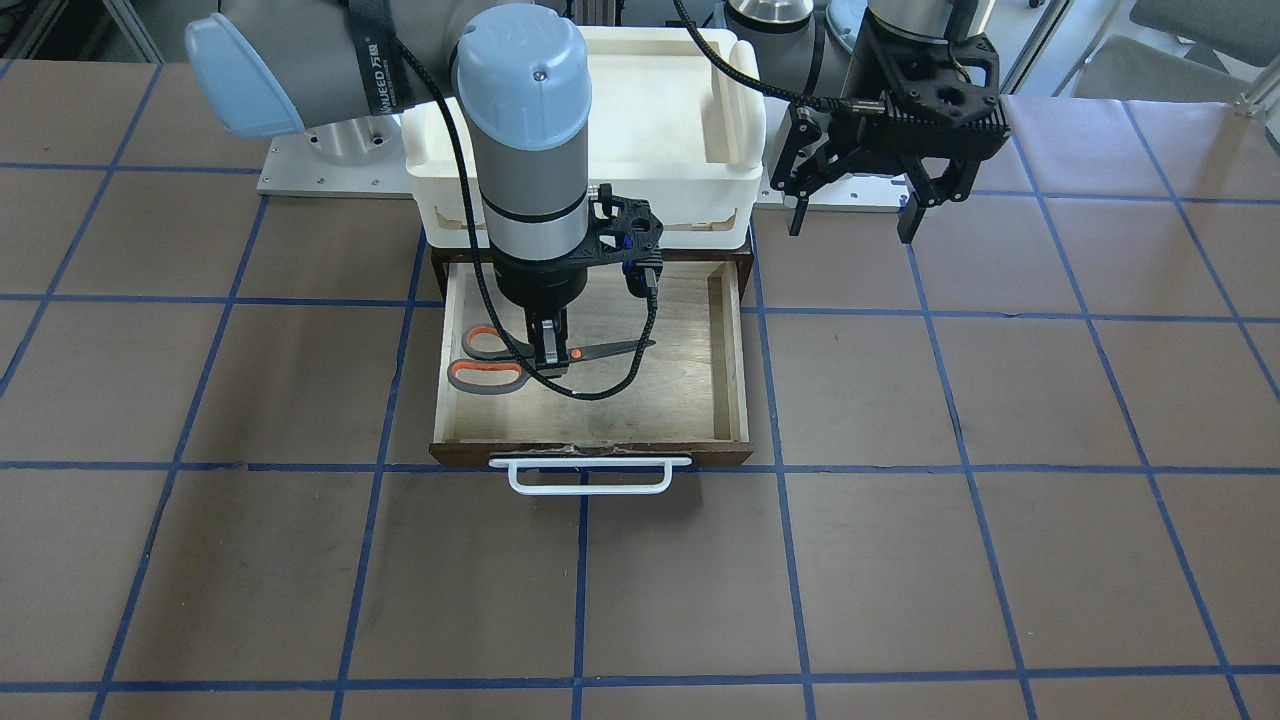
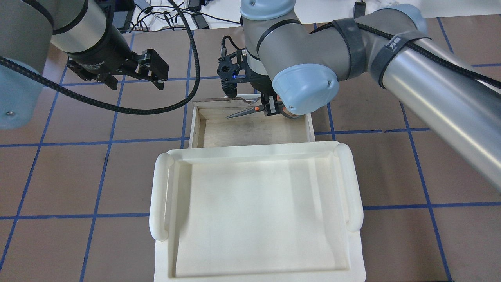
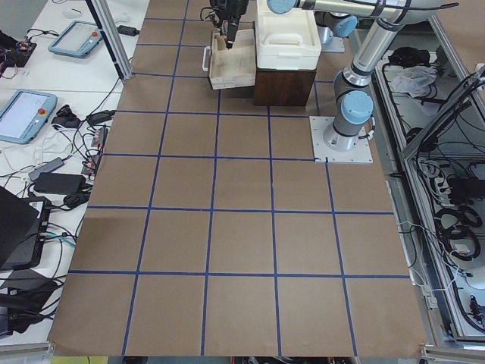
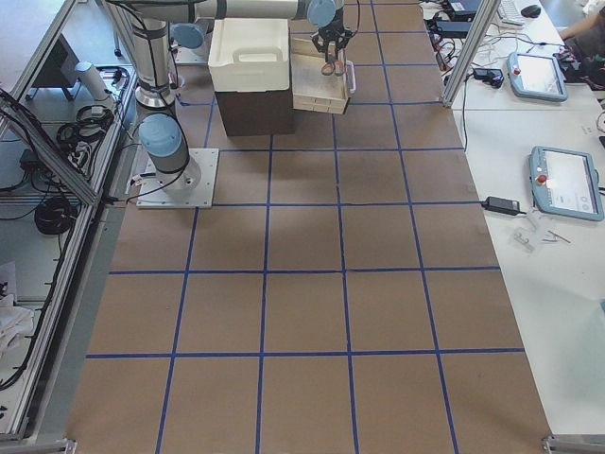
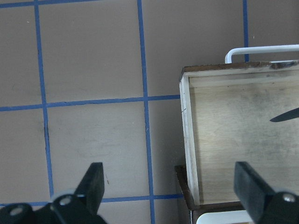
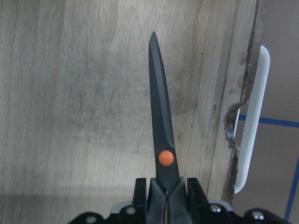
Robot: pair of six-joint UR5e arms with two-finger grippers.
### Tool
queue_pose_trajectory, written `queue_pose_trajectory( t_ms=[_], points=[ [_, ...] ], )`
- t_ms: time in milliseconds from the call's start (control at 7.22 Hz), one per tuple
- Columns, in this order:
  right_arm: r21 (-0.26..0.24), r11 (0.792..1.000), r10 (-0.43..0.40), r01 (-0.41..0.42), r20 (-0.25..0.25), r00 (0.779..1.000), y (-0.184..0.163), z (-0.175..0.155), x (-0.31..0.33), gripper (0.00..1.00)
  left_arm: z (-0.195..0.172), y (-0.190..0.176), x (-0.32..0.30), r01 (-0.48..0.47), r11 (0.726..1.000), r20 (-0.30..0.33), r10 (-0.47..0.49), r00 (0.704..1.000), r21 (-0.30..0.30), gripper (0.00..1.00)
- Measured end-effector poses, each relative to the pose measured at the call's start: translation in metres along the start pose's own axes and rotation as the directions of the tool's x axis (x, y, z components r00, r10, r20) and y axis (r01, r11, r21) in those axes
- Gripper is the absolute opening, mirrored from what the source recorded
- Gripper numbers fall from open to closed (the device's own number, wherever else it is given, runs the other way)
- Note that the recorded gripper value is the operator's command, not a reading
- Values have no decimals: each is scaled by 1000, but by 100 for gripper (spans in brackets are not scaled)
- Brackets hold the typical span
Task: Put scissors in drawer and close it
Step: 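Carry the scissors with the right gripper over the open drawer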
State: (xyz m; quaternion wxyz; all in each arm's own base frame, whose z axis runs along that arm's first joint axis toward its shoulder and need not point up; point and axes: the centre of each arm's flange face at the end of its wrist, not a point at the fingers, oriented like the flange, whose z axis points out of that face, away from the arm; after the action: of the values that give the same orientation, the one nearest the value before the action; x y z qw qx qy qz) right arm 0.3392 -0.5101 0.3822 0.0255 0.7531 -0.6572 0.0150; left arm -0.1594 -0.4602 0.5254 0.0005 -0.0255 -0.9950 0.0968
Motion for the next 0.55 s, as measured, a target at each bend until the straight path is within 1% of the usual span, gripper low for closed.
queue_pose_trajectory(
  t_ms=[277,554],
  points=[
    [-4,1000,24,-24,18,1000,-1,16,-8,0,-1,0,0,-1,1000,0,1,1000,0,100],
    [-1,999,54,-54,18,998,-4,23,-11,0,0,1,0,-1,1000,0,1,1000,0,100]
  ],
)
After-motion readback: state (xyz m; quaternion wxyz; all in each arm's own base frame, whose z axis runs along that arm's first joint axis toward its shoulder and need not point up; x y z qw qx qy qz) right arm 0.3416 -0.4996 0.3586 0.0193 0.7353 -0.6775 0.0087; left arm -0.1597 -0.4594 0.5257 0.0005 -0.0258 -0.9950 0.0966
